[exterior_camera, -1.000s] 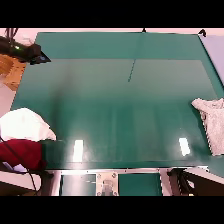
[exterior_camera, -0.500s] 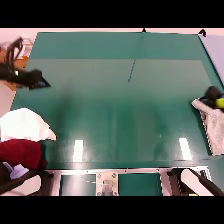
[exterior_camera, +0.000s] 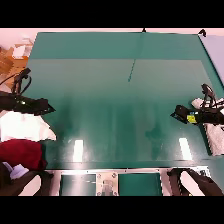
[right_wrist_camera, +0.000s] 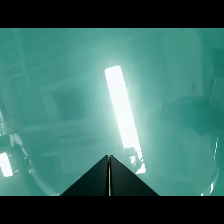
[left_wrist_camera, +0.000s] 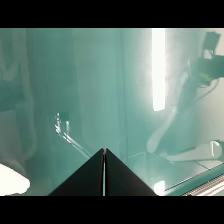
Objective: Fold the shirts.
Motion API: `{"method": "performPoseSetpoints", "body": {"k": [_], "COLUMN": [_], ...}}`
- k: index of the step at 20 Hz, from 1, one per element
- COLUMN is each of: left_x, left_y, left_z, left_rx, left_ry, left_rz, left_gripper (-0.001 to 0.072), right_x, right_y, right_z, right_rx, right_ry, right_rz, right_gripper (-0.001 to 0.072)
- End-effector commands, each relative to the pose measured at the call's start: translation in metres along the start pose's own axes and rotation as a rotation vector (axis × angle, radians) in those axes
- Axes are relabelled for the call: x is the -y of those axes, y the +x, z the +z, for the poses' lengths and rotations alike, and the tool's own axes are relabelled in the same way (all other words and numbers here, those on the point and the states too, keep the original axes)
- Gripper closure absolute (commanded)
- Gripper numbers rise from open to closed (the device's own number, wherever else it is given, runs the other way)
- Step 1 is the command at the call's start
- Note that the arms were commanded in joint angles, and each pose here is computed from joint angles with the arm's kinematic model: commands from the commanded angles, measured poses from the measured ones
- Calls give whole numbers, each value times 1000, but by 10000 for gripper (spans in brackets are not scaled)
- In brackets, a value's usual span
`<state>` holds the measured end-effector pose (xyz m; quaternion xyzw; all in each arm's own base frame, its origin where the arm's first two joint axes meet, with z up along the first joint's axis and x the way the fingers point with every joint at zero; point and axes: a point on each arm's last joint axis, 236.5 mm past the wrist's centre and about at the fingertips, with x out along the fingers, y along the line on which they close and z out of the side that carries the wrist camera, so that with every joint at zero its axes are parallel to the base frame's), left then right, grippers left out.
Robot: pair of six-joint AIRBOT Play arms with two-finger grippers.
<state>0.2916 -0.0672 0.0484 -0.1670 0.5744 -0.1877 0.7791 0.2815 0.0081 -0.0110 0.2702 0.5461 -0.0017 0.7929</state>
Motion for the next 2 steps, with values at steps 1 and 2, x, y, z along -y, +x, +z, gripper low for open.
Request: {"method": "performPoseSetpoints", "body": {"k": [1,2], "left_x": [-2,-1], "left_y": [2,1], "left_z": [-2,-2], "left_rx": [7,3], "left_ry": [1,1], "left_rz": [5,4], "left_gripper": [685,685], "right_x": [-1,-1], "right_y": [2,2], "right_z": [-6,-5], "right_rx": [-13,-12], "right_ry": [-6,-6], "right_rz": [2,2], "right_gripper": [703,703]}}
